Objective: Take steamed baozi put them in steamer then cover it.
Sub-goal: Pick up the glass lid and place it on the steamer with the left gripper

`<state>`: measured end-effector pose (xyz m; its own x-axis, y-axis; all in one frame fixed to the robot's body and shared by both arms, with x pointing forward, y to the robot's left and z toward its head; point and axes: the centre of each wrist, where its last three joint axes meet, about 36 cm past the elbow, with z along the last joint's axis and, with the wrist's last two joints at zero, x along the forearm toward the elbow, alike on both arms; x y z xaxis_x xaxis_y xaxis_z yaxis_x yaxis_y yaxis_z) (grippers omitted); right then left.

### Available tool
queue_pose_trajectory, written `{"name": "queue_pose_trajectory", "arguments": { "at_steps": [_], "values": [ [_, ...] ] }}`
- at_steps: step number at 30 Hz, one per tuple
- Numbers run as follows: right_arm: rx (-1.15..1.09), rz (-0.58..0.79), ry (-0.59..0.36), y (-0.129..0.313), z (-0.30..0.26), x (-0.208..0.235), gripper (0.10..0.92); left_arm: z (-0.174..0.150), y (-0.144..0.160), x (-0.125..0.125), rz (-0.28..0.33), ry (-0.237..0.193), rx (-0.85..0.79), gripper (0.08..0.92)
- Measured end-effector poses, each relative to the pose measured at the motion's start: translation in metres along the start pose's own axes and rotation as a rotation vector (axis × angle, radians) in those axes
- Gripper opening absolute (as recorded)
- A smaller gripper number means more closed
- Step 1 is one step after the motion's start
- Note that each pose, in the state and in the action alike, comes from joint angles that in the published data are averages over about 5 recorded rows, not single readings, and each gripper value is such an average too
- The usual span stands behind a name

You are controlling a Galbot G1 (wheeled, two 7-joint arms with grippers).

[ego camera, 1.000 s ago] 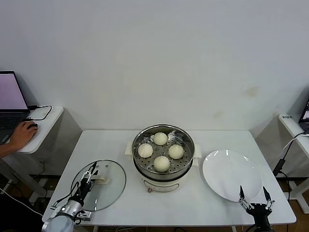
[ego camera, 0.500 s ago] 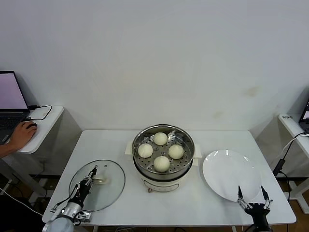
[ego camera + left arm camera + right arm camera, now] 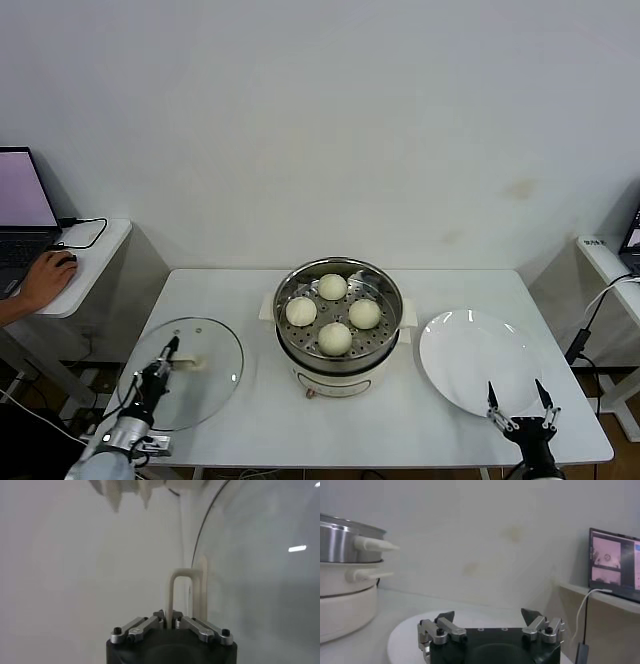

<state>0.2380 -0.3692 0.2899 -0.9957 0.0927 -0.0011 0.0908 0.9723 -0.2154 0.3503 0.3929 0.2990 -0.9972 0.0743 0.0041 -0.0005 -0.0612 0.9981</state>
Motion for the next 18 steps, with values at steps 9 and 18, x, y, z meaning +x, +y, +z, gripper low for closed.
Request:
{"name": "queue_pose_trajectory", "arguments": {
  "at_steps": [9, 18],
  "values": [
    [0.014, -0.018, -0.014, 0.004, -0.005, 0.002, 0.823, -0.006, 0.08, -0.005, -0.069, 0.106, 0.054, 0.148],
    [0.034, -0.019, -0.02, 0.009, -0.006, 0.003, 0.823, -0.048, 0.14, -0.021, -0.078, 0.063, 0.142, 0.148]
  ]
}}
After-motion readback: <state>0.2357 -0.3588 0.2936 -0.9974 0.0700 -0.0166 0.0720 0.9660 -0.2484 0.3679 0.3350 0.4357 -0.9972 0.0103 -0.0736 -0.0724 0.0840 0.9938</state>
